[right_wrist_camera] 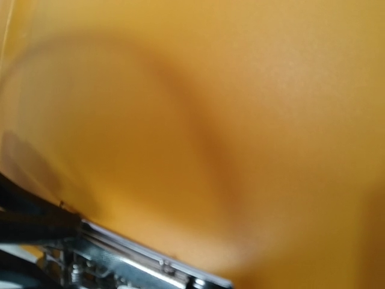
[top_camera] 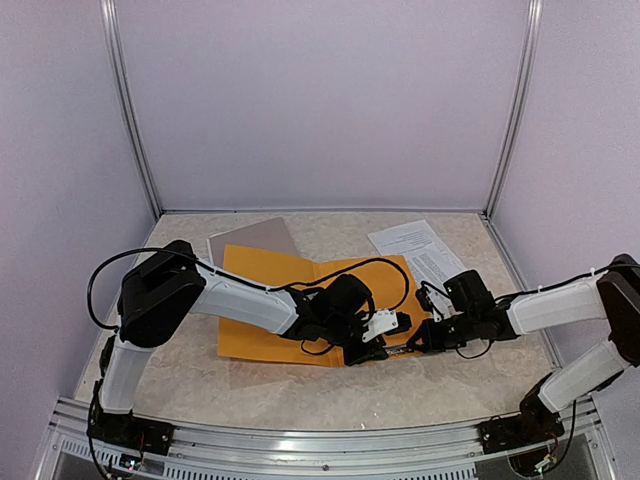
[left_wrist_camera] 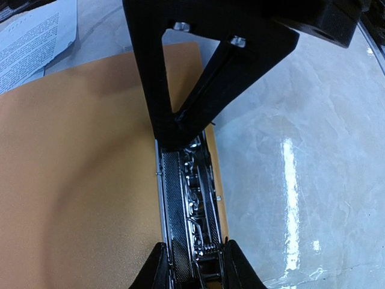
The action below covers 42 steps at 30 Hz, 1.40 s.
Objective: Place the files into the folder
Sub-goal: Open the spring clip on the folder.
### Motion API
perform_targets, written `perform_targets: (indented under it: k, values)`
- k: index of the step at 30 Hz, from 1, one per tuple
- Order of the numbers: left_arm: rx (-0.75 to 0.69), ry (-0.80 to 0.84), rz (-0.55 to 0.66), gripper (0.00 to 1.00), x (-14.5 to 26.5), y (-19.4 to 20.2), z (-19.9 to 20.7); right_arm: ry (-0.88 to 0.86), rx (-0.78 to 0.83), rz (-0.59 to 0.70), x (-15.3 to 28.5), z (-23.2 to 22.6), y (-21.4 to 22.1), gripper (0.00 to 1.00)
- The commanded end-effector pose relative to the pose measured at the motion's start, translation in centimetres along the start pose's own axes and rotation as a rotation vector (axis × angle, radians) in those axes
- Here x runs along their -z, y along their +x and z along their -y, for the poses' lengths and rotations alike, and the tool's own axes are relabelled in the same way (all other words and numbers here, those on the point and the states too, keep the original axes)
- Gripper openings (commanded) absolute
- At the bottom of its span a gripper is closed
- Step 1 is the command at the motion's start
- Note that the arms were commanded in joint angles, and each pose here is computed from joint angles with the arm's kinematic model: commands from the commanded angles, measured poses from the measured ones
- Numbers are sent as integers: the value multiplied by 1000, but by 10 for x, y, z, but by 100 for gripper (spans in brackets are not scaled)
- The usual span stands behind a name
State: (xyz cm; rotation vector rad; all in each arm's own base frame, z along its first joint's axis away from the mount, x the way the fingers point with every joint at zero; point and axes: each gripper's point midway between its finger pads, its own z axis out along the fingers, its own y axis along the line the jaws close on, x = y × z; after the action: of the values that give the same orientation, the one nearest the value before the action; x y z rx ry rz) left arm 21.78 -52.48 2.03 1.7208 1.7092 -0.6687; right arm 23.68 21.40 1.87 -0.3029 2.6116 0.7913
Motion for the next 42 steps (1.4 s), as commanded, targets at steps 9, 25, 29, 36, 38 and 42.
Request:
perform_targets:
  k: [9,25,29,36,38,42]
  values:
    - [25,139,-220,14,-10,69,47,121,26,-43,15,18,19,0]
    - [91,83,-199,26,-7,63,32,-4,43,53,37,-23,-2,0]
    - [118,53,-154,40,-2,48,22,-32,48,71,44,-33,-3,0]
    - [155,-15,-79,62,8,27,6,-68,54,99,53,-43,-5,15]
    - [163,-21,-66,64,10,22,4,-60,58,122,59,-44,-9,27]
    - [169,-22,-50,66,12,15,3,-41,59,133,65,-43,-12,55]
